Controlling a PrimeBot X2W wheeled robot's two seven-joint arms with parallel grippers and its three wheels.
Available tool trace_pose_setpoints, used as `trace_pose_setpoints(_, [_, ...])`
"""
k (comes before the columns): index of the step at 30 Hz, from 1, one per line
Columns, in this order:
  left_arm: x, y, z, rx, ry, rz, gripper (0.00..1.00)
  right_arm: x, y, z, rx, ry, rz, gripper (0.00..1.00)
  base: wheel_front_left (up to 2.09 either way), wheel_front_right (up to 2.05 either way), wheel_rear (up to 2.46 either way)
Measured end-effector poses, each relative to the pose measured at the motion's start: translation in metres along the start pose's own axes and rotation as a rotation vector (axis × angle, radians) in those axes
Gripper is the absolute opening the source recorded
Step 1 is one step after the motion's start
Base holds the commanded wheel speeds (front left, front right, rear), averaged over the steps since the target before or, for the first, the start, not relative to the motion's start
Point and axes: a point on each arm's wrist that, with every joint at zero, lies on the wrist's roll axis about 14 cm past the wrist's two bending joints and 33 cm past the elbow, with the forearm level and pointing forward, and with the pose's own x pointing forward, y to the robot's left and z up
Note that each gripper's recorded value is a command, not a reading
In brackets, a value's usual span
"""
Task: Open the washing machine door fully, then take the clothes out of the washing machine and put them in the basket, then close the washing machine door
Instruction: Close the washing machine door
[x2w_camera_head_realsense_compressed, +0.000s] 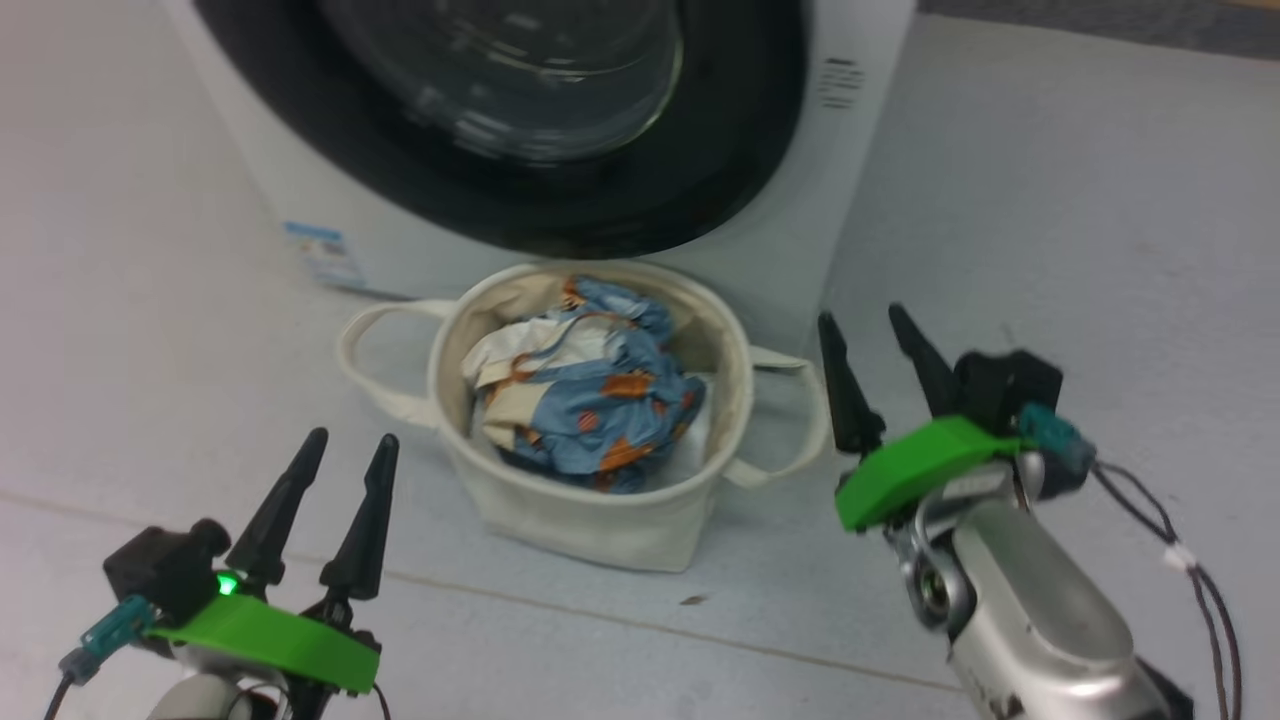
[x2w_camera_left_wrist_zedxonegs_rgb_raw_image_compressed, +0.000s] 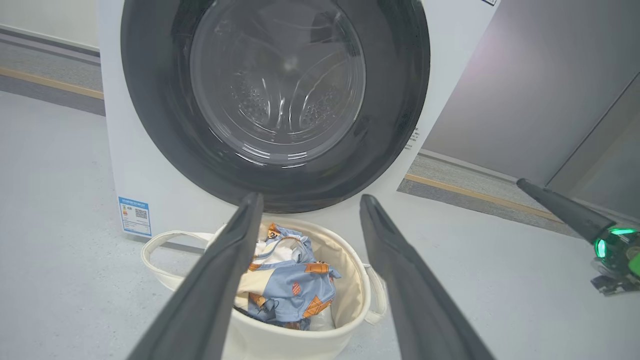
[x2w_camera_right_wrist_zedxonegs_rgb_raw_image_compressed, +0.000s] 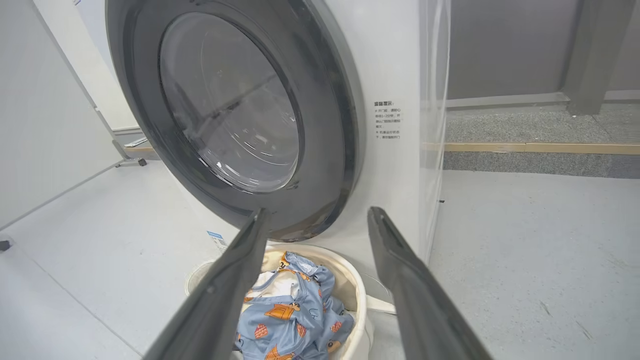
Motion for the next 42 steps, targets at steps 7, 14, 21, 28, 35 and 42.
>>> trace_pose_setpoints(7, [0.015,-0.031,0.005,-0.063,-0.026,-0.087,1.00,-0.051,-0.022,0.013,-0.019,-0.045,-0.089,1.00,0.00,0.00,0.00])
trace_pose_setpoints(14, [0.024,-0.055,0.004,-0.101,-0.023,-0.161,1.00,-0.091,-0.039,0.026,-0.052,-0.091,-0.167,1.00,0.00,0.00,0.00])
trace_pose_setpoints(21, [0.020,-0.052,0.005,-0.121,-0.027,-0.148,1.00,-0.107,-0.033,0.027,-0.047,-0.113,-0.175,1.00,0.00,0.00,0.00])
trace_pose_setpoints(28, [0.016,-0.043,0.005,-0.122,-0.028,-0.125,1.00,-0.105,-0.027,0.022,-0.066,-0.099,-0.157,1.00,0.00,0.00,0.00])
trace_pose_setpoints(35, [0.014,-0.038,0.001,-0.111,-0.018,-0.109,1.00,-0.099,-0.021,0.025,-0.068,-0.110,-0.139,1.00,0.00,0.00,0.00])
trace_pose_setpoints(42, [0.013,-0.034,0.000,-0.111,-0.012,-0.098,1.00,-0.096,-0.018,0.025,-0.074,-0.104,-0.129,1.00,0.00,0.00,0.00])
